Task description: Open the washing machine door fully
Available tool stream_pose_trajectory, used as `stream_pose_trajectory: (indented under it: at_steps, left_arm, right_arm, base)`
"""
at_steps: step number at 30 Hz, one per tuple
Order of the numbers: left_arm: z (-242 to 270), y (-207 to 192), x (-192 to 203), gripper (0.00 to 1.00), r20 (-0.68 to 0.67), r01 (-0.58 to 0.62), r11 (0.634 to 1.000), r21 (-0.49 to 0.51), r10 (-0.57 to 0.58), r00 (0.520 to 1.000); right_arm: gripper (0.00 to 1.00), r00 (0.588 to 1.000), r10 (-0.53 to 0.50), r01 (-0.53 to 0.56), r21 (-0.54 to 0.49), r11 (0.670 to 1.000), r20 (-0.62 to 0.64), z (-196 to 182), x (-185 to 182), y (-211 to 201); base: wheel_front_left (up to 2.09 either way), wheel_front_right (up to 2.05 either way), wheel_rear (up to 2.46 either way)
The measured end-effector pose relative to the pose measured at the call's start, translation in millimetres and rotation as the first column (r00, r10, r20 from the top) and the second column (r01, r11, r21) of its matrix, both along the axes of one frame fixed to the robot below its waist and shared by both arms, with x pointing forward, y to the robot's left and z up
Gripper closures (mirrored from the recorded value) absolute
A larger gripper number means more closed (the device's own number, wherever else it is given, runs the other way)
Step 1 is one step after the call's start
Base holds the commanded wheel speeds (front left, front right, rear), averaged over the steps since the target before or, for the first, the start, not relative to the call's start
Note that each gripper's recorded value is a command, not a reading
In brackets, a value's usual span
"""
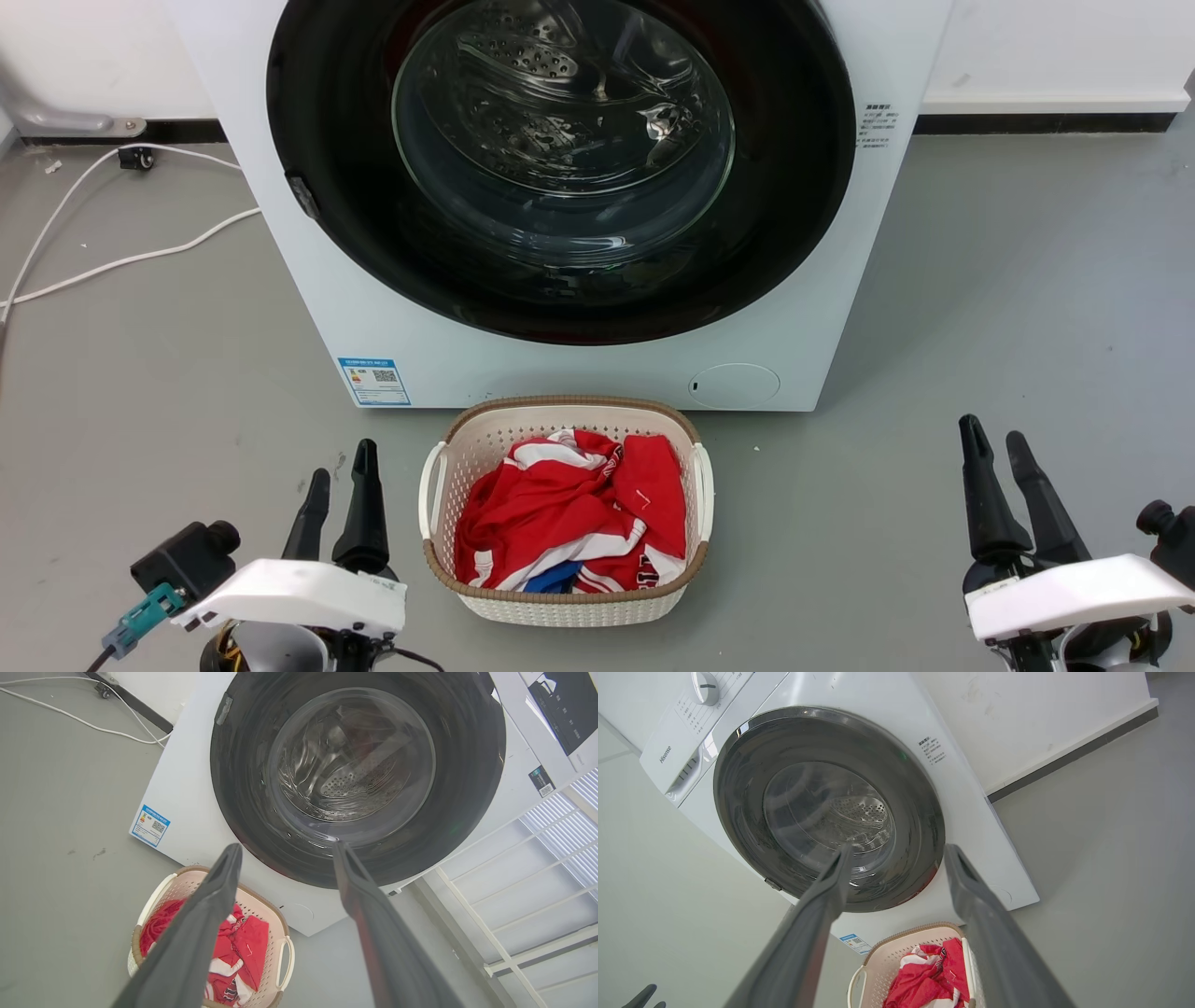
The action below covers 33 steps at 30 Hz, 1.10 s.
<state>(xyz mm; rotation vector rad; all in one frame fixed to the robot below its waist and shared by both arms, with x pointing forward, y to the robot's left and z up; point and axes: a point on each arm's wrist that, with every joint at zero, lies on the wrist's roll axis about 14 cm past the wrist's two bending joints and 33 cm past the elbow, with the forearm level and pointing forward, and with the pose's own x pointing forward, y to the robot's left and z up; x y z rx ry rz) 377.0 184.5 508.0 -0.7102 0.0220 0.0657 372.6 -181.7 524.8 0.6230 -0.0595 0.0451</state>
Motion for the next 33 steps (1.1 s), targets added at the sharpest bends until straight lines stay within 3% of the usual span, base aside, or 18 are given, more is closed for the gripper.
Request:
stream_pose_trajectory:
  at_steps: [17,33]
  left_arm:
    - [11,-6,-2,0.00,0.047,0.005,0.975,0.221,-0.016,0.999]
    - [16,-12,-7,0.00,0.089,0.006,0.929,0.371,-0.042,0.995]
  right_arm:
    - [0.00,0.998,-0.005,0.018,-0.198,0.980,0.066,13,-4,1]
    - [0.00,0.993,-0.014,0.049,-0.302,0.952,0.117,23,-9,-1]
  base:
    - [0.00,0.00,0.00]
    - [0.00,0.00,0.00]
